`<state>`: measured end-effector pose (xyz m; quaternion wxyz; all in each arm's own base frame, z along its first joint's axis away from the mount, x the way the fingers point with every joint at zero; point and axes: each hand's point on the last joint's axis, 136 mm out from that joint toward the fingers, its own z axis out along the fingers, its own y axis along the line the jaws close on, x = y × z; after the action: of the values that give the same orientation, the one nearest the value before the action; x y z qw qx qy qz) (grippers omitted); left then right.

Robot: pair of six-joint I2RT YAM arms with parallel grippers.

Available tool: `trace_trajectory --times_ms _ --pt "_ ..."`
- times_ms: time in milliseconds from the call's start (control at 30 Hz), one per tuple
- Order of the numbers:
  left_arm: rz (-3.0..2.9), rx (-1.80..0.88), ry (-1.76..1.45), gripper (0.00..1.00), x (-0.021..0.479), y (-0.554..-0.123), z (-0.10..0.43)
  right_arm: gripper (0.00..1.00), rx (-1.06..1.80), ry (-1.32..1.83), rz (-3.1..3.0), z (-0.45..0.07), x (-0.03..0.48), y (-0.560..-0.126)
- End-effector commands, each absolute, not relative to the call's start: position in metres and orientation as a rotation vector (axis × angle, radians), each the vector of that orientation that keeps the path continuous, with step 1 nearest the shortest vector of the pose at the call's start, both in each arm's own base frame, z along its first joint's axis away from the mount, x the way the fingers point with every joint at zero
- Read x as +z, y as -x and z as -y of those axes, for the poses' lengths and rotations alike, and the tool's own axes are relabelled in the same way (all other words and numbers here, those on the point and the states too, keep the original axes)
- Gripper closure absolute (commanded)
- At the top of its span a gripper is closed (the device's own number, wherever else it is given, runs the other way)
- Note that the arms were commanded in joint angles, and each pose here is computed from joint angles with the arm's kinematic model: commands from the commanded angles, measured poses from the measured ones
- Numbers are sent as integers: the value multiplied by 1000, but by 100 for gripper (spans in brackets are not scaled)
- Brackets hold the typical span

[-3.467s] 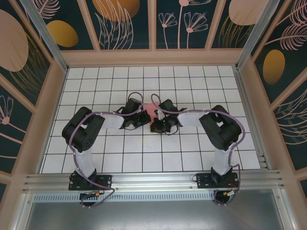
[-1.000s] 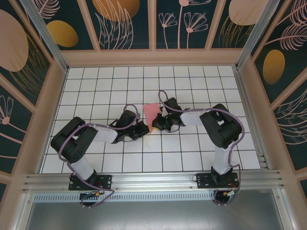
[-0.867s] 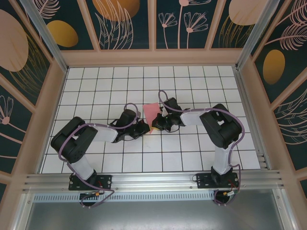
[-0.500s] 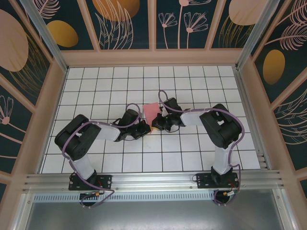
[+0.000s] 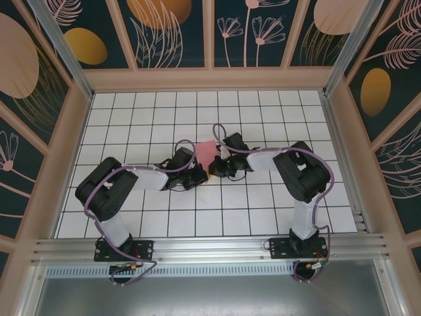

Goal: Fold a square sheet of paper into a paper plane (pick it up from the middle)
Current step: Third fold the triangle at the center of the table.

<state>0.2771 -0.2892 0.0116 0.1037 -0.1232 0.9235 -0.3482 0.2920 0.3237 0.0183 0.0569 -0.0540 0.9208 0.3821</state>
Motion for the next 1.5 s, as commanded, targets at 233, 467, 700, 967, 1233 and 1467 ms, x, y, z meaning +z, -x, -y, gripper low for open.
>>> trace_trajectory --times_ms 233,467,700,967,1233,1467 --pt "-2928 -580 435 100 -44 -246 236 100 1055 275 -2754 -309 5 -330" --pt "-2937 -556 438 100 -46 -243 232 100 1036 226 -2745 -297 3 -355" --pt "-2938 -556 432 100 -45 -243 232 100 1022 190 -2725 -287 6 -372" --pt "-2932 -569 420 100 -43 -243 233 100 985 145 -2714 -278 8 -389" --pt "-2899 -621 364 100 -29 -250 241 100 904 32 -2692 -267 27 -402" --pt "-2809 -724 219 98 13 -263 256 83 980 -134 -2579 -261 76 -389"
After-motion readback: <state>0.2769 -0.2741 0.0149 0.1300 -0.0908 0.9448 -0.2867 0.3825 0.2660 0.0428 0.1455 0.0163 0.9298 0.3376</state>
